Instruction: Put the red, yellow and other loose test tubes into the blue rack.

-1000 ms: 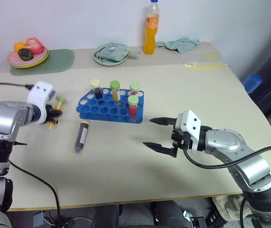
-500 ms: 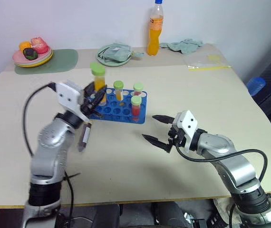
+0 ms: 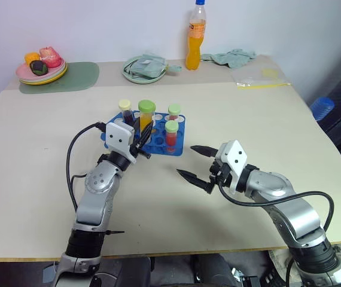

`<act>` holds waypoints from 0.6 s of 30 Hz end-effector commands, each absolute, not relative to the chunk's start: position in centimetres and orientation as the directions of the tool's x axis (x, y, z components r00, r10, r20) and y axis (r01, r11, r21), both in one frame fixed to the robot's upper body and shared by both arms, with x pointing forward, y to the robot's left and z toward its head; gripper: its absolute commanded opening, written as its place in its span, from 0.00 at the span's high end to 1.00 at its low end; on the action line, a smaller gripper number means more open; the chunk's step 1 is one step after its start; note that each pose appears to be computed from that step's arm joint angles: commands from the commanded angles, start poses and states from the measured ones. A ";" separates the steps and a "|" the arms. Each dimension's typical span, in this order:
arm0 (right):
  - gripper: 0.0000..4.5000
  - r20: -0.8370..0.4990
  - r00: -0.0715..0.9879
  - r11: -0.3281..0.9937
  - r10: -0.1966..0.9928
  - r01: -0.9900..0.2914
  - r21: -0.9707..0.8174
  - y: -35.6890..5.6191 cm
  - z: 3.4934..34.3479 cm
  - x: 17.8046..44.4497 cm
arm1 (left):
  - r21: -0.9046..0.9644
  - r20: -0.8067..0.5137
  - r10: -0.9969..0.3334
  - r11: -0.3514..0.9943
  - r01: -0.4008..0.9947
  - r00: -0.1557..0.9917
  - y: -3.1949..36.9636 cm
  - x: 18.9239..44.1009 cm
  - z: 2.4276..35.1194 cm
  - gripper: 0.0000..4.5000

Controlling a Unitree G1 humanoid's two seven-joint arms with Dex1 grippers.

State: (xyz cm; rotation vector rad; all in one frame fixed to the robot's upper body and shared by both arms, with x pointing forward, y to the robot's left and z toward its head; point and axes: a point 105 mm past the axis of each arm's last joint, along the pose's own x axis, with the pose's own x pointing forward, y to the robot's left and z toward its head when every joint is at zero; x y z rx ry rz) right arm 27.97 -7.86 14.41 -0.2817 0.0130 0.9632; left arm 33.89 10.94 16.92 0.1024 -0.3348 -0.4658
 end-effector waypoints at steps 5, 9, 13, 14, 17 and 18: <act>0.07 -0.091 0.565 0.527 0.820 -0.808 -0.264 -7.4 15.8 27.5 | 0.227 0.292 -0.464 0.883 0.411 0.836 10.5 34.3 17.7 0.83; 0.07 -0.090 0.565 0.528 0.820 -0.808 -0.261 -7.3 15.8 27.5 | 0.235 0.285 -0.463 0.883 0.407 0.839 10.3 34.4 17.8 0.83; 0.07 -0.092 0.563 0.526 0.821 -0.809 -0.262 -7.2 15.9 27.4 | 0.242 0.283 -0.454 0.886 0.395 0.844 10.1 34.6 17.8 0.83; 0.07 -0.092 0.563 0.525 0.822 -0.810 -0.262 -7.2 15.9 27.4 | 0.243 0.281 -0.450 0.888 0.391 0.848 10.1 34.7 17.8 0.83; 0.07 -0.092 0.563 0.525 0.821 -0.809 -0.265 -7.2 16.0 27.5 | 0.243 0.271 -0.440 0.892 0.381 0.856 10.4 35.3 17.5 0.83; 0.07 -0.092 0.564 0.526 0.820 -0.808 -0.265 -7.3 16.0 27.5 | 0.243 0.268 -0.440 0.892 0.382 0.857 10.4 35.4 17.4 0.83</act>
